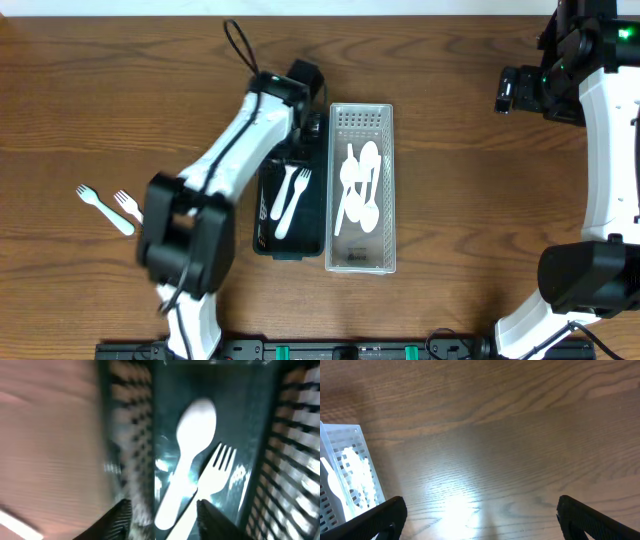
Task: Pack container
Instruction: 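Place the white spoon into the black basket with the left gripper, then return the left gripper left and grasp a white fork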
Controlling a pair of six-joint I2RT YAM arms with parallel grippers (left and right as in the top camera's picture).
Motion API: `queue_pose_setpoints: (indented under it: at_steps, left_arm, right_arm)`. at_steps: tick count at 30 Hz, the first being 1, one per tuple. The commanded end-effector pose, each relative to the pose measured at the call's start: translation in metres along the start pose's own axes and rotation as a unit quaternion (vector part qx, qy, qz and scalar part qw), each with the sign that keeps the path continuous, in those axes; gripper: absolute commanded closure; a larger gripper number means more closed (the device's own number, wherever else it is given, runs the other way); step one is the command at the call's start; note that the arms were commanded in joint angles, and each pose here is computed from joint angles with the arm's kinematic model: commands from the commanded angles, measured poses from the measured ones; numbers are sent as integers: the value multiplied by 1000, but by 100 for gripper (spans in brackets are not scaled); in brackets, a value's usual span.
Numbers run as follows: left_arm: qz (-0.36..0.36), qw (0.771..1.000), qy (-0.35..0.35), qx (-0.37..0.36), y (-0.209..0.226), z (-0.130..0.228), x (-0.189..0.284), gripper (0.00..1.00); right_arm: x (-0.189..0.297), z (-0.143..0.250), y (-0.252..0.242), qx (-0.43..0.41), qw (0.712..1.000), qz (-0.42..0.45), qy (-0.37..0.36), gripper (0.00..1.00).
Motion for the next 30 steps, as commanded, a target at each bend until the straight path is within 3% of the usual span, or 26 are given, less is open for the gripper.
queue_pose_setpoints:
  at_steps: [1,7,12,20,30]
  left_arm:
    - [-8,991,-133,28,35,-9,82,46]
    - [-24,966,-203,160,138,-1,140,36]
    - [-68,932,-189,301,236,5,136,30]
    - [-95,860,-99,491,339,19,75,18]
    - [-83,845,38,527,379,13,-37,18]
  right_arm:
    - [-4,0,-2,9,1000,4,6,2]
    - [-4,0,-2,9,1000,4,6,1]
    - [-4,0,-2,9,1000,4,7,1]
    - [-4,3,-2,10,1000,4,15,1]
    - [-4,5,-2,10,1000,4,21,1]
Point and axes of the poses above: each gripper's point midway between its finger pads, its own x axis back along the fingers, its own y axis along the line the jaws close on, z = x × y, the point moved 9 cm from there along x, back along the fingers, and after that the axes turned 8 degrees about x, right-handed, at the moved point
